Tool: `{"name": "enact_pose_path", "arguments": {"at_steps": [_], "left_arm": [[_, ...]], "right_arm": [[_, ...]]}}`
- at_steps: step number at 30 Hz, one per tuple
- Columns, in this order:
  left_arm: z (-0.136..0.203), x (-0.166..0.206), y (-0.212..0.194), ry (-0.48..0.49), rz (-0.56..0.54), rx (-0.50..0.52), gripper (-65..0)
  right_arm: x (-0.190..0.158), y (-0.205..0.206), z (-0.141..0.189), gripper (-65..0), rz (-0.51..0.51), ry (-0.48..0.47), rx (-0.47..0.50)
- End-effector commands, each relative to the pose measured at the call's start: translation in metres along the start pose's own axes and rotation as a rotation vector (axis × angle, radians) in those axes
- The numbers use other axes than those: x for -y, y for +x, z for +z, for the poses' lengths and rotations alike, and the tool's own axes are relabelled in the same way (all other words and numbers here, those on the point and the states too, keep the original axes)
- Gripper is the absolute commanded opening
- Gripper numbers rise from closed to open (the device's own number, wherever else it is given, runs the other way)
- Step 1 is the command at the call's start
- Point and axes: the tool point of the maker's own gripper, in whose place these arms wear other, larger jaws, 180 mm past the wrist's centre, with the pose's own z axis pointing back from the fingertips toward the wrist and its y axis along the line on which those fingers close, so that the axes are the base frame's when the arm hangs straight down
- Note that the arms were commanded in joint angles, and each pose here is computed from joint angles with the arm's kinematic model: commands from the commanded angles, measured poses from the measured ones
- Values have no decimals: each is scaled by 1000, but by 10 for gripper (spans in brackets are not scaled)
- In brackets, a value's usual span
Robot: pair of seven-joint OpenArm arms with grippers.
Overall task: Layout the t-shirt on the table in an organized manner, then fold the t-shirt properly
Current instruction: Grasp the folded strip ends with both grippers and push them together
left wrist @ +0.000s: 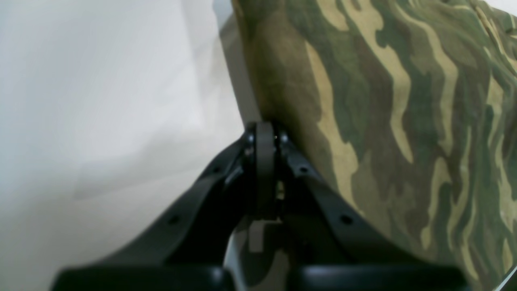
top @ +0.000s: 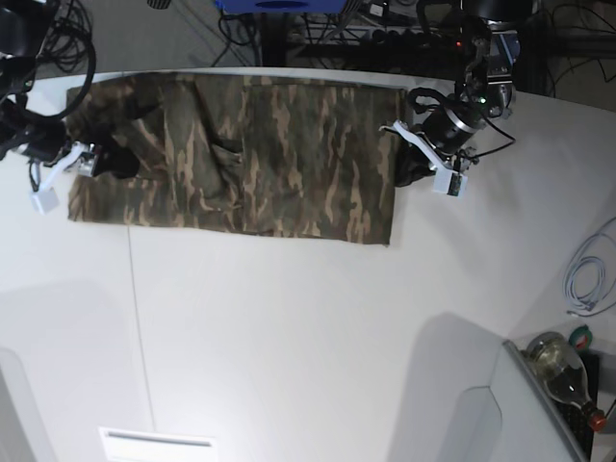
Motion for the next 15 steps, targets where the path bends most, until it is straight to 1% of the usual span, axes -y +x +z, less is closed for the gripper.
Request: {"name": "enact_pose_path", "arguments": {"at_steps": [1, 3, 5, 7, 8, 9, 15], "left_arm": [[-3, 8, -2, -19, -14, -16, -650], [-10, 18, 4, -41, -13, -4, -650], [-13, 21, 4, -44, -5, -2, -650], [-14, 24, 6, -51, -9, 3, -650], [-14, 25, 7, -52, -8, 5, -650], [-14, 25, 7, -52, -9, 6, -650], [-15, 23, 10, -51, -16, 8, -650]], "right_arm": [[11, -35, 2, -39, 3, -59, -146], [6, -41, 2, -41, 12, -54, -164], [5, -38, 4, -41, 29, -59, -159], [5, -38, 3, -72, 31, -61, -161], [5, -38, 3, -101, 31, -61, -158], [5, -38, 3, -143, 31, -61, -158], [6, -30, 6, -416, 45, -68, -150]]}}
